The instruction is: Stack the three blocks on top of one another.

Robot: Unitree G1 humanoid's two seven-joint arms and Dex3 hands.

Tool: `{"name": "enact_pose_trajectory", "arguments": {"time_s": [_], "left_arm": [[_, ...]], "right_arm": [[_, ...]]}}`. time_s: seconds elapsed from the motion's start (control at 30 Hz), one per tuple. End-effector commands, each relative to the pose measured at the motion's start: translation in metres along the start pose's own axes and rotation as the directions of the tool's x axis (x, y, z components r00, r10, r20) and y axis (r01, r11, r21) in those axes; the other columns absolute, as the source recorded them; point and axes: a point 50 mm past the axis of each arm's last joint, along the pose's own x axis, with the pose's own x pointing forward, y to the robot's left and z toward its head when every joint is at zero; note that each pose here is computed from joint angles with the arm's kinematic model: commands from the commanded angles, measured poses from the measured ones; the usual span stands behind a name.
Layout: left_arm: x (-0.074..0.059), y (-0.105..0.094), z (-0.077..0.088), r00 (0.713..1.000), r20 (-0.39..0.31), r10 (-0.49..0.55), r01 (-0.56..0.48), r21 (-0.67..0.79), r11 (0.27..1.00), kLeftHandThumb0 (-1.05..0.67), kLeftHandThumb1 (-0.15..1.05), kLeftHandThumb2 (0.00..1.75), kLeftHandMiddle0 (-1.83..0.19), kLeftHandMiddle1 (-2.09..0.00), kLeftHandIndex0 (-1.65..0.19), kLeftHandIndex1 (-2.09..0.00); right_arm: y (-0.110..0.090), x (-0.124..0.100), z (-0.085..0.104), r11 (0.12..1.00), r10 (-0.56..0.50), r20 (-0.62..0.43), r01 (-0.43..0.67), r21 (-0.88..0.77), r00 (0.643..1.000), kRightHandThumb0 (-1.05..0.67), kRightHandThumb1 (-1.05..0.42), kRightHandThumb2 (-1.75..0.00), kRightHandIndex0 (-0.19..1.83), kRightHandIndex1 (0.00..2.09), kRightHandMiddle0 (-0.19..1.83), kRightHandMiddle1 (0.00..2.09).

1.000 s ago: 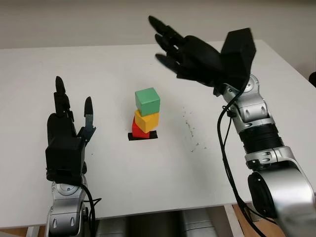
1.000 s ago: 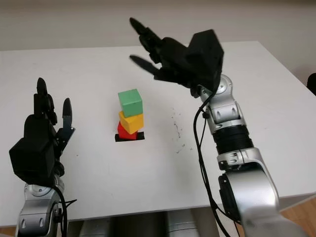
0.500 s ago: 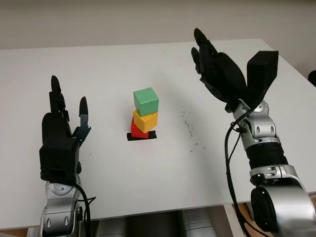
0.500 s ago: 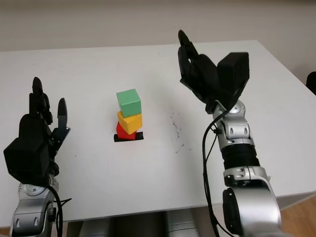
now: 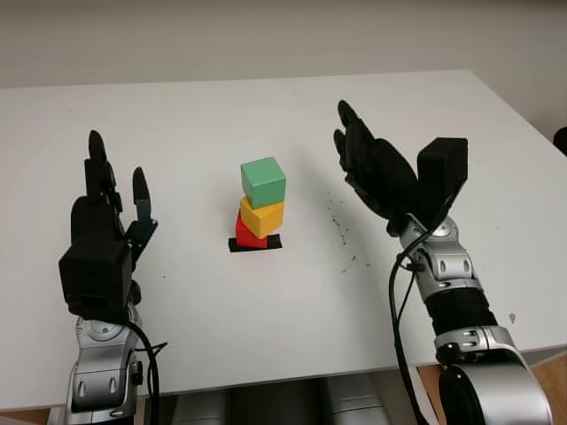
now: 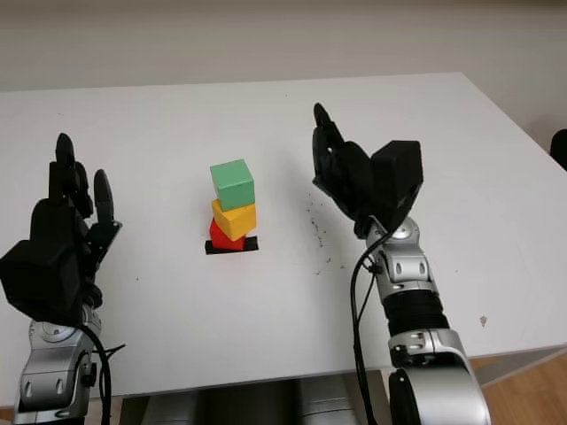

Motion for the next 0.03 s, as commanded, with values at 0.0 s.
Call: {"name": "enact_pose_trajectory", "arguments": {"time_s": [0.0], "left_arm": [[0.0027, -0.0006, 0.0069, 0.999, 0.033, -0.006, 0.006, -0.002, 1.0, -0.71, 1.05, 0.69, 0.05, -0.05, 0.05, -0.05]], "right_arm": [[0.0041, -0.0008, 0.0038, 1.0, 0.007, 0.021, -0.007, 0.007, 1.0, -0.86, -1.05, -0.83, -0.19, 0.0, -0.19, 0.0]]}}
